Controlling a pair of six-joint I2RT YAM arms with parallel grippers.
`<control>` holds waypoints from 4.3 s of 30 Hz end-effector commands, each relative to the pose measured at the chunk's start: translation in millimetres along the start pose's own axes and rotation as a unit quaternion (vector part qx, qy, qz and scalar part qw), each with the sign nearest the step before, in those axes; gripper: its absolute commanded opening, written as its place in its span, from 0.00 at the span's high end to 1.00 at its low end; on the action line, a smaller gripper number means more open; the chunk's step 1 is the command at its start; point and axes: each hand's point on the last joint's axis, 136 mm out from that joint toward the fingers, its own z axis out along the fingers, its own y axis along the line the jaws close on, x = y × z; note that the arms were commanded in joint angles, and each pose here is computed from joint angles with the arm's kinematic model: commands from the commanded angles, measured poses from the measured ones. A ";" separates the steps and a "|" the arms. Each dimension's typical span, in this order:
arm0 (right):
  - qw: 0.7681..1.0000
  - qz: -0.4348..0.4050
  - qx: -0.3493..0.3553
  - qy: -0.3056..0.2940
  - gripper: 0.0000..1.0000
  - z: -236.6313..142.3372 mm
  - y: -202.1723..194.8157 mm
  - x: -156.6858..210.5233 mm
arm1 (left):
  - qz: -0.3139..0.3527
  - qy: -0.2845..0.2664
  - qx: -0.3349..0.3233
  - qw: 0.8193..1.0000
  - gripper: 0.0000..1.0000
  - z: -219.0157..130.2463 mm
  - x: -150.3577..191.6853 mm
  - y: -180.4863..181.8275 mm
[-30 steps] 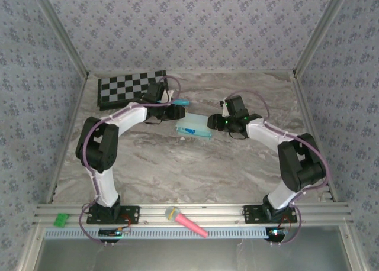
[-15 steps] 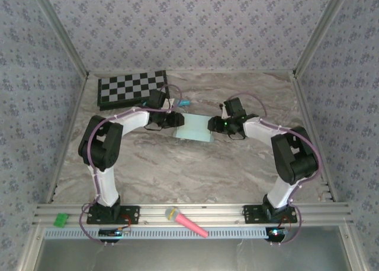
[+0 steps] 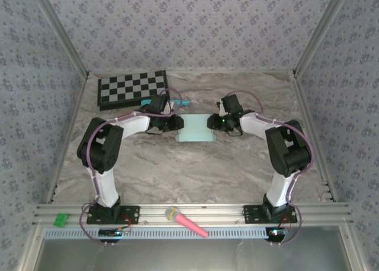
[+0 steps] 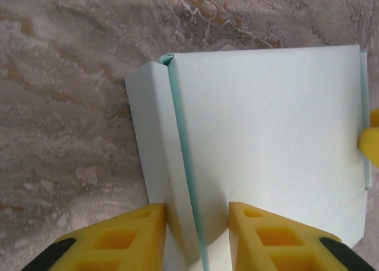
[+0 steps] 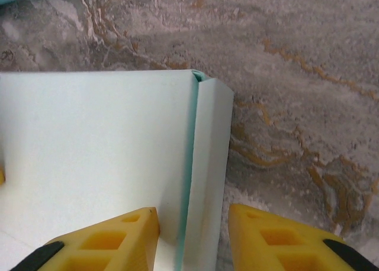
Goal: Fold the paper box
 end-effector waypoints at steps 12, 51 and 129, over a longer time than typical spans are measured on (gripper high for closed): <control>0.992 -0.079 -0.025 0.091 0.66 33.0 21.2 12.5 | -0.054 -0.027 -0.044 0.997 0.67 -19.2 65.4 -9.3; 0.999 -0.016 0.008 -0.044 0.52 -90.5 -4.1 6.5 | 0.176 -0.038 -0.051 0.982 0.20 -25.3 -35.3 -10.6; 0.996 0.061 -0.071 0.013 0.48 -8.4 28.0 35.3 | 0.069 0.032 0.045 0.996 0.51 2.3 6.6 -19.8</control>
